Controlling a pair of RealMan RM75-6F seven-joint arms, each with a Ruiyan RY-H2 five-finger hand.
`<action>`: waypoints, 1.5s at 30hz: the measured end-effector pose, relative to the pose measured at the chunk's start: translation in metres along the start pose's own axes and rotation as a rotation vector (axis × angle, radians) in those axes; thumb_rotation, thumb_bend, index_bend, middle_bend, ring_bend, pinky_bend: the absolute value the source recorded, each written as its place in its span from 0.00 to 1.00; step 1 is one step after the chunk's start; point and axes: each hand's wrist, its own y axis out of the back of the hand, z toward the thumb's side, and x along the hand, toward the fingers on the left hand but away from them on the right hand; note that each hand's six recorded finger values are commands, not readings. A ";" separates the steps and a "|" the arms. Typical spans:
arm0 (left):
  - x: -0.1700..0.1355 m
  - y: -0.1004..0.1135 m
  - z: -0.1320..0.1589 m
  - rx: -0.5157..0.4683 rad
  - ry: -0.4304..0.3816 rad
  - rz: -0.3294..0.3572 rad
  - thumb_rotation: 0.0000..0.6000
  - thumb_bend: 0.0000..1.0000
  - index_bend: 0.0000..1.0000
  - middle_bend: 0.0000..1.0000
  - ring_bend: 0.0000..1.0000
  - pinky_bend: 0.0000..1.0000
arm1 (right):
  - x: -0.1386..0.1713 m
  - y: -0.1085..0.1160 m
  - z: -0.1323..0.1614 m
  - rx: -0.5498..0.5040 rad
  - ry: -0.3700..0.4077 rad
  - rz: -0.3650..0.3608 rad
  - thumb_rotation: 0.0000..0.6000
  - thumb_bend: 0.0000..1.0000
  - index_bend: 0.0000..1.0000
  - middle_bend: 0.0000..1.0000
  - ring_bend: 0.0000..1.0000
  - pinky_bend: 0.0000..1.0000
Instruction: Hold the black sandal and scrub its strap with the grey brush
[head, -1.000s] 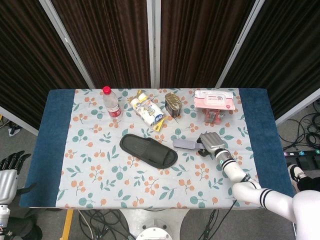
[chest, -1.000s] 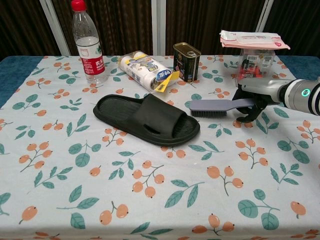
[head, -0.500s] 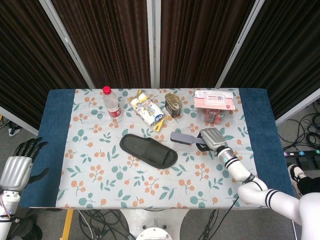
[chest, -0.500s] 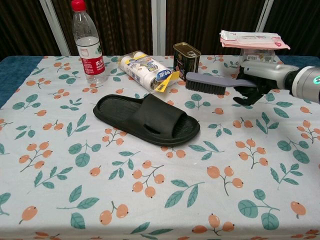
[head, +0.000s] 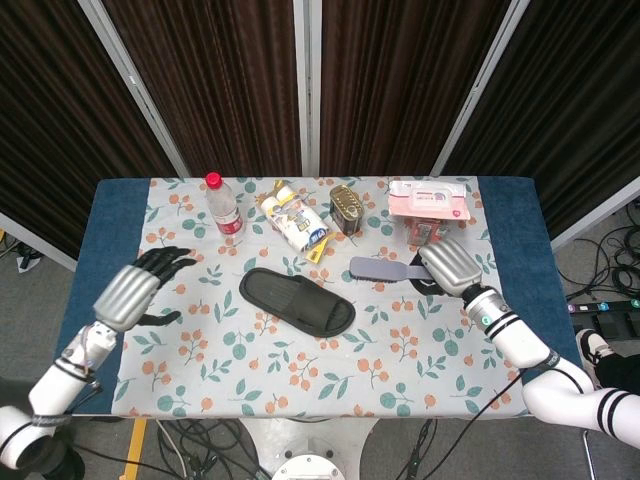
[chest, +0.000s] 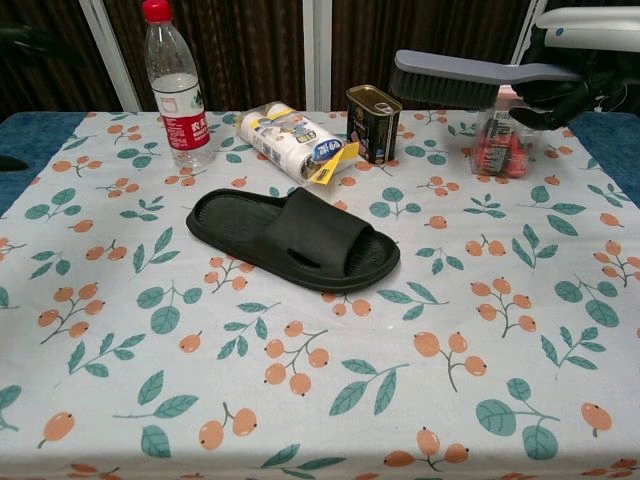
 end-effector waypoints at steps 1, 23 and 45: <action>0.010 -0.005 0.004 -0.001 -0.016 -0.027 1.00 0.22 0.20 0.21 0.13 0.17 | 0.000 0.002 0.002 0.009 0.001 -0.001 1.00 0.42 0.97 0.95 1.00 1.00; 0.148 -0.114 0.035 0.101 -0.027 -0.404 1.00 0.22 0.15 0.14 0.10 0.17 | -0.023 -0.013 0.016 0.033 -0.014 0.039 1.00 0.43 0.98 0.95 1.00 1.00; 0.153 -0.128 0.046 0.055 -0.024 -0.371 1.00 0.22 0.45 0.52 0.35 0.28 | -0.065 -0.084 0.059 0.110 0.085 0.111 1.00 0.43 0.98 0.95 1.00 1.00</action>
